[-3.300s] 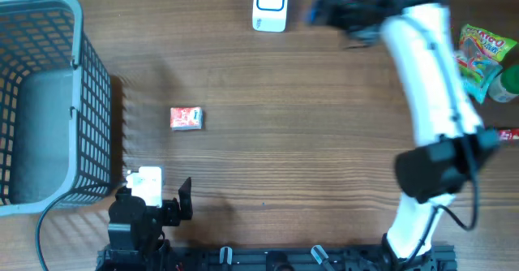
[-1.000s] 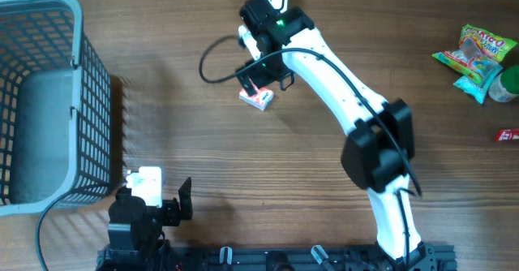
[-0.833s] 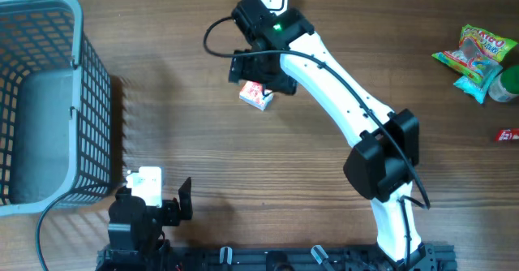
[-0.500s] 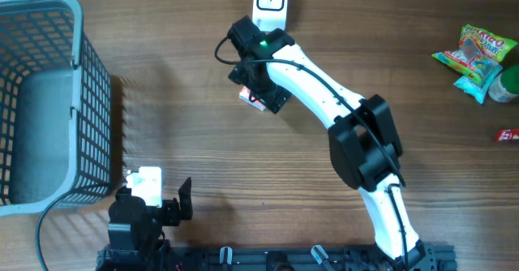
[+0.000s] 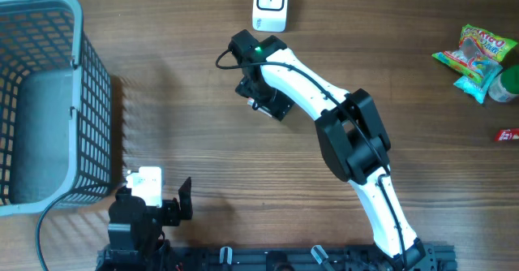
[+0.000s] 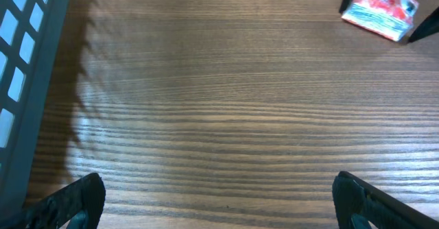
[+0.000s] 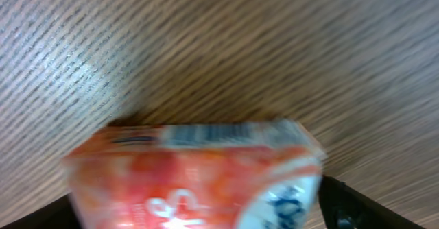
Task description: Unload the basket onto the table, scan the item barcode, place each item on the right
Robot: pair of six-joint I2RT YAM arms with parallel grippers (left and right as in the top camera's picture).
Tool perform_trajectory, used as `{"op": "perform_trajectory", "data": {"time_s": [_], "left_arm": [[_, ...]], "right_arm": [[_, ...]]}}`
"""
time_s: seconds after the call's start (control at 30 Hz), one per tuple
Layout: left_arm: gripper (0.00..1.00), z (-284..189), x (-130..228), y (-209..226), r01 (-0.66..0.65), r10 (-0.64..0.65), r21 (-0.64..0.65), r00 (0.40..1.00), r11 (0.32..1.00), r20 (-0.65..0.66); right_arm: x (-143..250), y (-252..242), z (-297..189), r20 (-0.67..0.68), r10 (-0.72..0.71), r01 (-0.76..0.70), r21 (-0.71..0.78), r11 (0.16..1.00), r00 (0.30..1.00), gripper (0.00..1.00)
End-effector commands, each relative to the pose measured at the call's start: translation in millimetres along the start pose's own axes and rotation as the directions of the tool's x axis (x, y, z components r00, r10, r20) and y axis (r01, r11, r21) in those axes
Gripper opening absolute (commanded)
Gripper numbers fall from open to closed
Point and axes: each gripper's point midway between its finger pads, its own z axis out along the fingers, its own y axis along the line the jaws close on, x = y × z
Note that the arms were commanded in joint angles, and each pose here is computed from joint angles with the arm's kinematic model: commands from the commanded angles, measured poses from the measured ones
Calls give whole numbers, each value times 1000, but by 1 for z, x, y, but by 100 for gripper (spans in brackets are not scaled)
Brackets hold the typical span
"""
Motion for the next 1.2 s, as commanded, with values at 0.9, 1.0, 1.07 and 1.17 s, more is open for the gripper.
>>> {"op": "perform_trajectory", "data": {"time_s": [0.9, 1.0, 1.07, 1.17], "left_arm": [[100, 0, 0, 0, -16, 16, -1, 1000, 1000, 4], [100, 0, 0, 0, -16, 16, -1, 1000, 1000, 4], [100, 0, 0, 0, -16, 16, -1, 1000, 1000, 4], [100, 0, 0, 0, -16, 16, -1, 1000, 1000, 4]], "right_arm": [[-55, -24, -79, 123, -896, 843, 304, 443, 426, 100], [-40, -4, -108, 259, -730, 737, 88, 670, 633, 79], [-13, 23, -111, 235, -668, 706, -164, 689, 706, 47], [-19, 48, -96, 284, -606, 666, -221, 712, 743, 7]]}}
